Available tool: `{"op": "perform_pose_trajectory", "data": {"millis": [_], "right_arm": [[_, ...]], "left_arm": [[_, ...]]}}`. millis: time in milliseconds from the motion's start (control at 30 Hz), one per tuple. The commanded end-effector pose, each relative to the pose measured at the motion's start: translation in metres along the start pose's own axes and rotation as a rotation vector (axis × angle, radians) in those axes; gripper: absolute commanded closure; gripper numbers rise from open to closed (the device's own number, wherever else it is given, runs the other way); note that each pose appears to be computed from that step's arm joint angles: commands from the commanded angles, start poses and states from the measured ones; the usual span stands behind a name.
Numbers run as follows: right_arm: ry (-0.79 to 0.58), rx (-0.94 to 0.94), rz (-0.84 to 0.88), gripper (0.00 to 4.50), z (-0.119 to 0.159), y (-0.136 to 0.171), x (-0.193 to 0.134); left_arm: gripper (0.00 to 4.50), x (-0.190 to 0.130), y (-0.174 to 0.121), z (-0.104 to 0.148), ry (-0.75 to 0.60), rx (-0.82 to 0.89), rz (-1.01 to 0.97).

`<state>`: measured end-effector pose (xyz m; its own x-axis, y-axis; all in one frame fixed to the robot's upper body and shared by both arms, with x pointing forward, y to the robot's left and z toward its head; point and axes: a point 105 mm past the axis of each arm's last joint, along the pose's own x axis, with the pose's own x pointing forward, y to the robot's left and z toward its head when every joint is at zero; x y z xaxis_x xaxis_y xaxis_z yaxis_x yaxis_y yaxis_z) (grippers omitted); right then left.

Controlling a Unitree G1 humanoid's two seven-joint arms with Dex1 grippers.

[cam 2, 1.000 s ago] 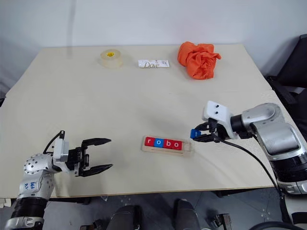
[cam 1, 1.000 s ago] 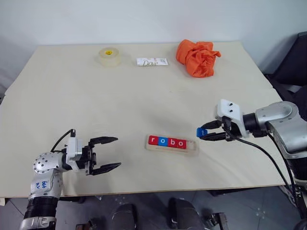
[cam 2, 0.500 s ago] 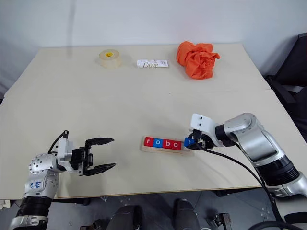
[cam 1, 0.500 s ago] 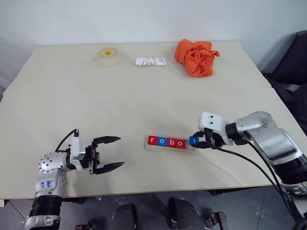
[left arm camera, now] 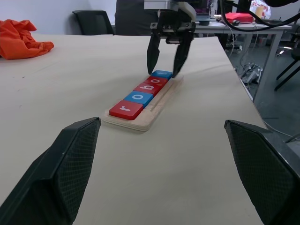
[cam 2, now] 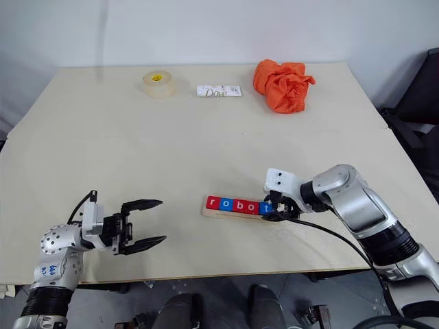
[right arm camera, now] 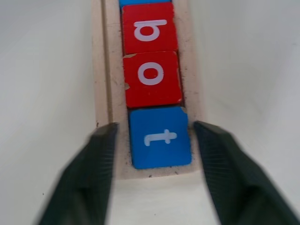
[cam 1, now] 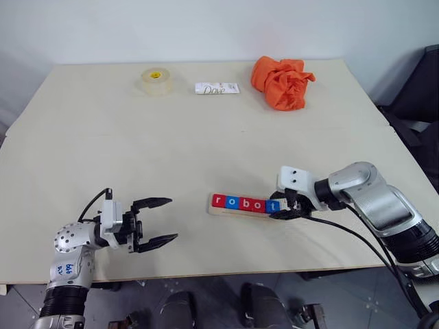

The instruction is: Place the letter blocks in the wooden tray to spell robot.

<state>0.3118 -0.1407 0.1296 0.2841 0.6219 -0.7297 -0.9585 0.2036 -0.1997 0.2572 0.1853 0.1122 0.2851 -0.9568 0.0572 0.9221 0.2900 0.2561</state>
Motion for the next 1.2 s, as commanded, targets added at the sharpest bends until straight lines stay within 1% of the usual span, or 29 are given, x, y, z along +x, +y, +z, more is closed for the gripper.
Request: {"op": "perform_pose_trajectory", "data": {"millis": [33, 67, 233, 367, 433, 500, 533, 567, 600, 633, 767, 800, 933, 967, 1200], "right_arm": [[-0.027, -0.056, -0.008, 0.34, 0.015, -0.001, -0.007], [-0.028, -0.057, -0.009, 0.03, 0.016, -0.001, -0.008], [-0.058, -0.054, -0.024, 0.03, 0.022, -0.003, -0.019], [-0.063, -0.033, -0.062, 0.03, 0.016, -0.009, -0.028], [-0.104, -0.033, -0.115, 0.03, 0.020, -0.018, -0.031], [-0.153, -0.027, -0.196, 0.03, 0.029, -0.035, -0.032], [-0.170, -0.018, -0.199, 0.03, 0.033, -0.038, -0.031], [-0.179, -0.012, -0.196, 0.41, 0.035, -0.040, -0.029], [-0.184, -0.008, -0.190, 0.60, 0.036, -0.040, -0.028], [-0.194, -0.014, -0.190, 0.89, 0.039, -0.043, -0.025], [-0.221, -0.030, -0.191, 2.41, 0.053, -0.052, -0.004], [-0.225, -0.030, -0.188, 2.70, 0.055, -0.053, 0.001], [-0.249, -0.042, -0.147, 4.22, 0.064, -0.049, 0.022], [-0.255, -0.042, -0.138, 4.47, 0.066, -0.047, 0.027], [-0.257, -0.055, -0.116, 4.47, 0.068, -0.045, 0.049]], "left_arm": [[0.00, 0.001, 0.000, 0.005, -0.013, 0.034, 0.000], [0.00, 0.001, 0.000, 0.005, -0.013, 0.034, 0.001], [0.00, 0.004, 0.002, 0.005, -0.018, 0.034, 0.000], [0.00, 0.005, 0.003, 0.005, -0.020, 0.034, 0.001], [0.00, 0.005, 0.004, 0.004, -0.022, 0.033, 0.003], [0.00, 0.007, 0.003, 0.003, -0.023, 0.029, 0.000], [0.00, 0.007, 0.004, 0.003, -0.025, 0.028, -0.001], [0.00, 0.008, 0.004, 0.003, -0.026, 0.028, -0.001], [0.00, 0.008, 0.004, 0.003, -0.027, 0.028, 0.000], [0.00, 0.009, 0.004, 0.003, -0.028, 0.029, -0.001], [0.00, 0.011, 0.004, 0.004, -0.034, 0.033, -0.001], [0.00, 0.011, 0.004, 0.004, -0.034, 0.034, 0.000], [0.00, 0.009, 0.003, 0.006, -0.034, 0.039, 0.010], [0.00, 0.008, 0.002, 0.006, -0.033, 0.040, 0.015], [0.00, 0.003, -0.002, 0.007, -0.022, 0.041, 0.035]]}}
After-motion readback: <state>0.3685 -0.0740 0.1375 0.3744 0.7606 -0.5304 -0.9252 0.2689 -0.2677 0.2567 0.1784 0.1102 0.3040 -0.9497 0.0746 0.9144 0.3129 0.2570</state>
